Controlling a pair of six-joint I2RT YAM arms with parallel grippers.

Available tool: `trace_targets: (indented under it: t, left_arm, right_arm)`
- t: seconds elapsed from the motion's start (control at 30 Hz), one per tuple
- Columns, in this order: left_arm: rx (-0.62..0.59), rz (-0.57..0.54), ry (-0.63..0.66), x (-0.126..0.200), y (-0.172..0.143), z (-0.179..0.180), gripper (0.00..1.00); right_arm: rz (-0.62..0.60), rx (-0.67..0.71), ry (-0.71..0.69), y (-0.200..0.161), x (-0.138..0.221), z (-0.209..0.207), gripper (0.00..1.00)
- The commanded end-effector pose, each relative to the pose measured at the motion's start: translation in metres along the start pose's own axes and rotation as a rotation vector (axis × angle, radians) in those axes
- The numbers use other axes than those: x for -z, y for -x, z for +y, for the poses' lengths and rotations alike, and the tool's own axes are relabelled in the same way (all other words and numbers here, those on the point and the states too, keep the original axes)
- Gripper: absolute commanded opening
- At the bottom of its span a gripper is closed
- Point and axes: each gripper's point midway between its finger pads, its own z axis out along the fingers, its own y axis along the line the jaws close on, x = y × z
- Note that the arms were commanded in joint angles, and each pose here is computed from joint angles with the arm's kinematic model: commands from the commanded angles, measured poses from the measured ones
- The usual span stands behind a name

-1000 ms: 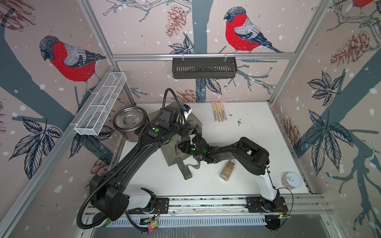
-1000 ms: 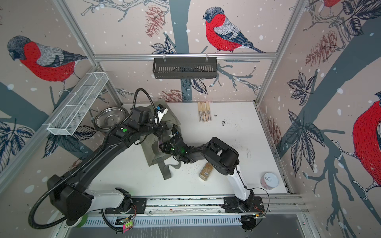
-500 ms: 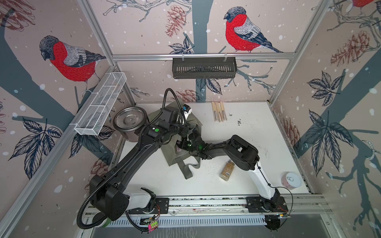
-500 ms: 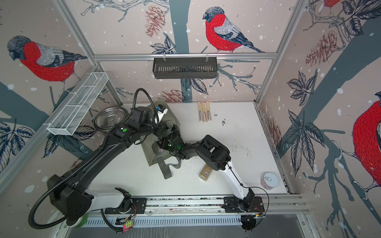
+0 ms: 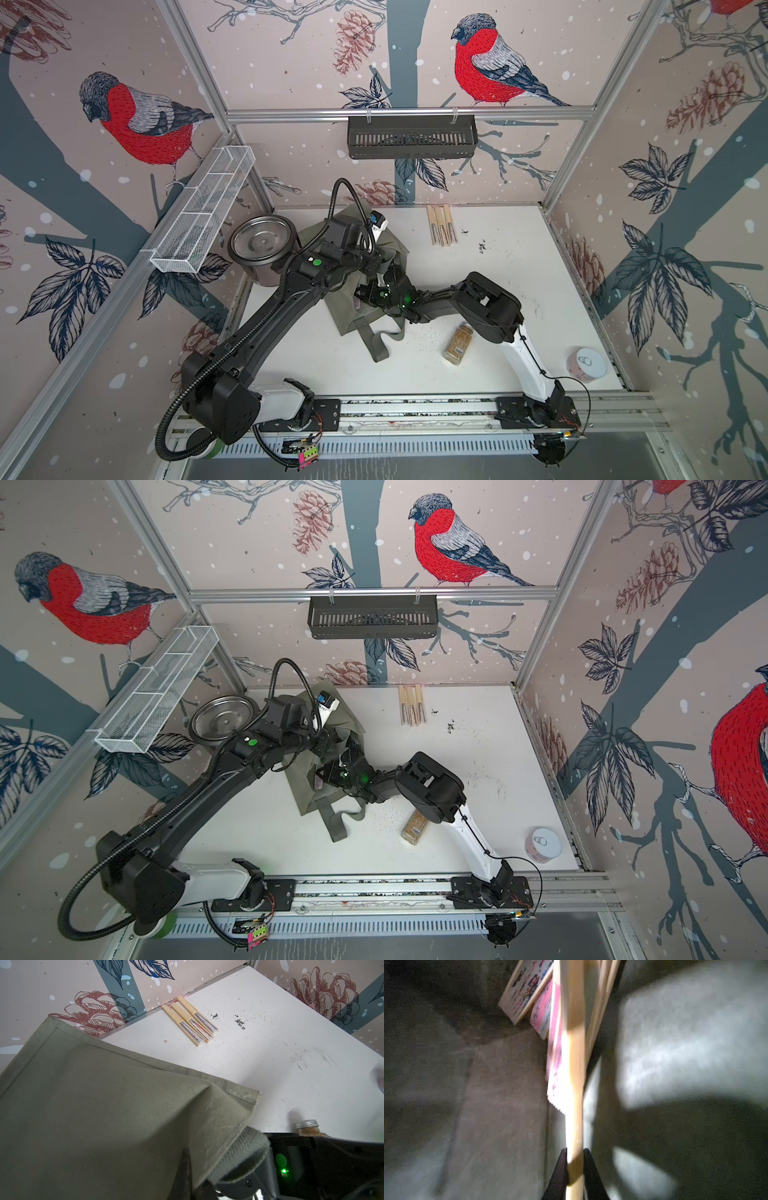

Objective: Take out the folding fans from the tote bags
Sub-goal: Pick up the folding fan from the canvas bag.

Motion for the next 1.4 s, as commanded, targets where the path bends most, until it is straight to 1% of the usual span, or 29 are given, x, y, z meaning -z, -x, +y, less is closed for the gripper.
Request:
trace_targets:
  t: [0.0,0.17,0.27,0.33,0.5,0.6,0.73,0.83,0.9,1.0,1.07,1.13,1.27,1.37]
  left_arm:
    - [-0.011,-0.043,0.005,0.003,0.012,0.000,0.00]
    - [-0.011,-0.046,0.019,0.004,0.012,0.003,0.00]
    - [-0.008,-0.037,0.033,0.002,0.010,0.006,0.00]
    - [-0.007,-0.040,0.032,0.003,0.011,0.005,0.00]
    - [-0.008,-0.048,0.032,0.004,0.013,0.005,0.00]
    - [-0.007,-0.047,0.035,0.004,0.012,0.006,0.00]
    - [-0.006,-0.043,0.035,0.003,0.012,0.006,0.00]
    - [-0.006,-0.046,0.039,0.004,0.012,0.006,0.00]
    - [-0.006,-0.044,0.043,0.002,0.011,0.007,0.00]
    - [-0.005,-0.033,0.040,-0.001,0.009,0.007,0.00]
    - [-0.004,-0.033,0.043,0.000,0.009,0.008,0.00]
    - [-0.006,-0.042,0.042,0.002,0.011,0.007,0.00]
    - [-0.003,-0.045,0.046,0.002,0.011,0.008,0.00]
    - [-0.001,-0.037,0.042,0.000,0.010,0.007,0.00]
  right_arm:
    - [-0.006,0.025,0.039,0.006,0.014,0.023,0.13]
    - [-0.015,0.070,0.041,0.009,0.039,0.048,0.12]
    - [-0.032,0.085,0.036,0.007,0.060,0.056,0.12]
    - [-0.011,0.090,0.028,-0.001,0.069,0.055,0.12]
    - [0.078,0.140,-0.050,-0.038,0.087,0.035,0.12]
    - [0.097,0.181,-0.110,-0.056,0.106,0.019,0.12]
    - [0.165,0.194,-0.136,-0.080,0.128,0.003,0.12]
    - [0.197,0.247,-0.156,-0.094,0.145,0.000,0.12]
    - [0.199,0.293,-0.183,-0.097,0.156,0.000,0.12]
    - [0.231,0.330,-0.238,-0.099,0.171,-0.005,0.12]
    - [0.233,0.355,-0.250,-0.100,0.183,-0.003,0.11]
    - [0.220,0.378,-0.250,-0.098,0.195,0.004,0.11]
    - [0.156,0.434,-0.304,-0.082,0.219,0.011,0.12]
    - [0.104,0.447,-0.292,-0.071,0.236,0.019,0.12]
